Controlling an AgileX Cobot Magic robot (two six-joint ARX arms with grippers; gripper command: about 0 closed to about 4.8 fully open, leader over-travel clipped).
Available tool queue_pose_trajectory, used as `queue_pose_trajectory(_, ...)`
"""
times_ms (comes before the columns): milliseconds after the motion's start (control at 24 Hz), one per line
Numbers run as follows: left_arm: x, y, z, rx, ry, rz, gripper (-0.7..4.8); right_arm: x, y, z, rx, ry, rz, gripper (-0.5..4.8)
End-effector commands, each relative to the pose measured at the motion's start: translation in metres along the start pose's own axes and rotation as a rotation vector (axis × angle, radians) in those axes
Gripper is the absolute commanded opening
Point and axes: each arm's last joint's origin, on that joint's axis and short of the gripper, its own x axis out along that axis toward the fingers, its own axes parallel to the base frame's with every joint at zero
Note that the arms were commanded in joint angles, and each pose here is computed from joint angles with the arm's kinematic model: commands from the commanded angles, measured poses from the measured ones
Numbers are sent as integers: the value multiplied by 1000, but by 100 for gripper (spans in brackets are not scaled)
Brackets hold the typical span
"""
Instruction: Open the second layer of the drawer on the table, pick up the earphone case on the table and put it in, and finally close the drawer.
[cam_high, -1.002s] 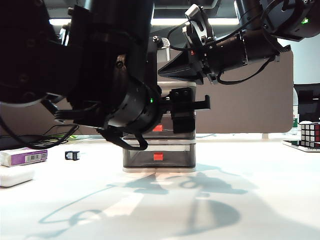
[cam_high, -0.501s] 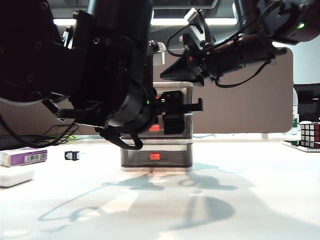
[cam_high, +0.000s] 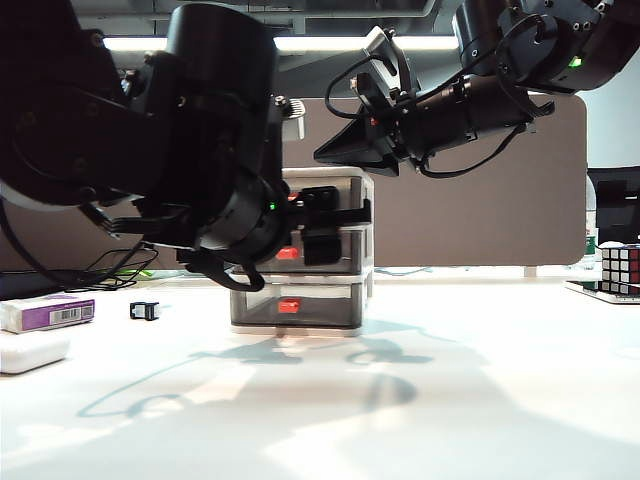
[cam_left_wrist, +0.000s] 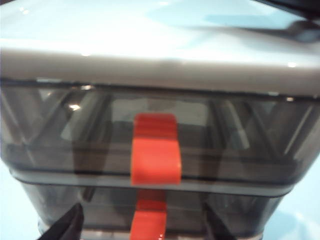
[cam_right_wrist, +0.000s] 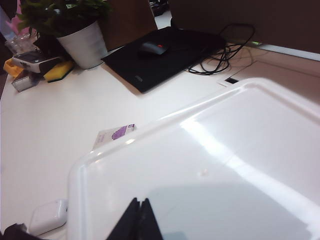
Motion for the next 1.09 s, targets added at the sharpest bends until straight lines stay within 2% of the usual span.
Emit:
queue_pose_trajectory(42,6,0,0,-21,-4,-18,294,2,0,0,22,15,6,-5)
queue_pose_trajectory(209,16,-9,-6,-19,12,-58,294,4,-1,9,3,-7,2,-5)
queue_pose_trajectory(376,13,-11,-7,-14,5,-32,294,5,-1,14,-7,-20,-8,-5)
queue_pose_trajectory(543,14,-11,-6,39,1,-12,294,7,-3,20,-12,-27,-15,-5)
queue_pose_trajectory(751,12,-11,-6,111,-5,23,271,11,-7,17,4,-8,-17,-5)
queue_pose_trajectory(835,12,-11,-6,113,-5,21,267,12,-8,14,13,2,-19,-5)
queue_pose_trajectory(918,12,-10,-4,109,-6,-9,215,12,-9,11,2,24,-21,-5)
queue_pose_trajectory(960,11,-8,-2,109,-4,-37,205,12,-9,10,-7,31,-21,-5)
queue_pose_trajectory(1085,10,-4,-1,118,4,-27,206,11,-10,10,-8,30,-26,-5)
